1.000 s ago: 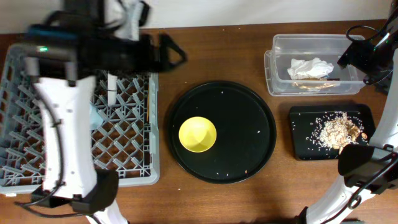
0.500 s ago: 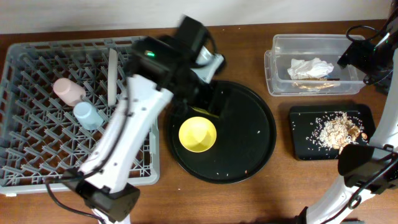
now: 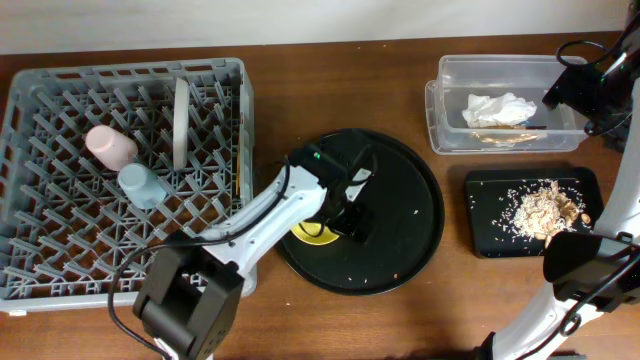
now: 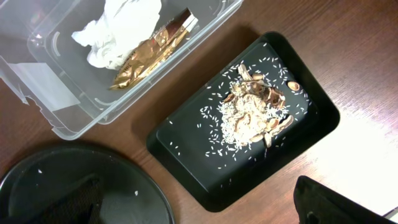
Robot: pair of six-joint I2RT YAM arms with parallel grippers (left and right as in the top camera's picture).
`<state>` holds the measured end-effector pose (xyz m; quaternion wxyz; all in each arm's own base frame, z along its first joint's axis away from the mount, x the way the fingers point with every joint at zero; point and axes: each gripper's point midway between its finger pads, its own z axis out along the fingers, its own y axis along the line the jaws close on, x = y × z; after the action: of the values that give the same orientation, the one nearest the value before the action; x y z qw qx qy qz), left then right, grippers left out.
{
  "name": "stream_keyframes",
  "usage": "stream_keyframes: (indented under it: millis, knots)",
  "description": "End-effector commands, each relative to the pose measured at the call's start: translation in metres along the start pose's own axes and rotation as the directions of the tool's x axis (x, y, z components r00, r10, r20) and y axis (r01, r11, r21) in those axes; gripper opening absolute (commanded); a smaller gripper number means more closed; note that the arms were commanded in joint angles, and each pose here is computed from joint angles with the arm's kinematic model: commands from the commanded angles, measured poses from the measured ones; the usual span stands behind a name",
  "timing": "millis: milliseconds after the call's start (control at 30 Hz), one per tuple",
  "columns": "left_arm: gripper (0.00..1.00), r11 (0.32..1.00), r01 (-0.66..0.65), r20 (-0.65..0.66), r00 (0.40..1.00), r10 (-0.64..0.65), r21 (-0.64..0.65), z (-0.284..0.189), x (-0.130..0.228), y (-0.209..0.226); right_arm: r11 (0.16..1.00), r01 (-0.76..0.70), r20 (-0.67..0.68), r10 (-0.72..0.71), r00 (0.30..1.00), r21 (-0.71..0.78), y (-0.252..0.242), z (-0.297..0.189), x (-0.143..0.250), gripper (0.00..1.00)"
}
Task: Sort waste into correct bins and load items into the dishwasher rack
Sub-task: 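Reach the left gripper to the yellow bowl and grasp its rim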
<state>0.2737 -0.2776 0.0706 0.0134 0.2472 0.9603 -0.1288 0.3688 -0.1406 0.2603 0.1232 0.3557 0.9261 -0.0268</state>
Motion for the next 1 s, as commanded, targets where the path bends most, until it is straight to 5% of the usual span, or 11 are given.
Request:
stream_keyframes:
  millis: [0,100,333,467,733,967]
  knots:
    - [0.91,0.993,0.110,0.015,0.994,-0.110,-0.028,0.017,0.008,0.009,1.000,-0.001,0.019,0.001,1.000,0.002,-0.002,-0.005,-0.002,0.99]
    - [0.61,0.996,0.088,0.029,0.996,-0.087,-0.024,0.031,0.011,0.005,1.000,-0.001,0.018,0.001,1.000,0.002,-0.002,-0.005,-0.002,0.99]
    - [0.33,0.979,0.095,0.086,0.993,-0.080,-0.180,0.036,0.010,0.016,1.000,-0.001,0.019,0.001,1.000,0.002,-0.002,-0.005,-0.002,0.99]
    - [0.10,0.979,0.091,0.108,0.992,-0.072,-0.181,0.036,0.004,0.015,1.000,-0.001,0.019,0.001,1.000,0.002,-0.002,-0.005,-0.002,0.99]
    - [0.01,0.995,0.076,0.107,0.992,-0.069,-0.059,0.022,-0.007,-0.013,1.000,-0.001,0.018,0.001,1.000,0.002,-0.002,-0.005,-0.002,0.99]
    - [0.01,0.994,0.109,0.287,0.953,-0.100,-0.017,-0.105,-0.049,-0.022,1.000,-0.001,0.018,0.001,1.000,0.002,-0.002,-0.005,-0.002,0.99]
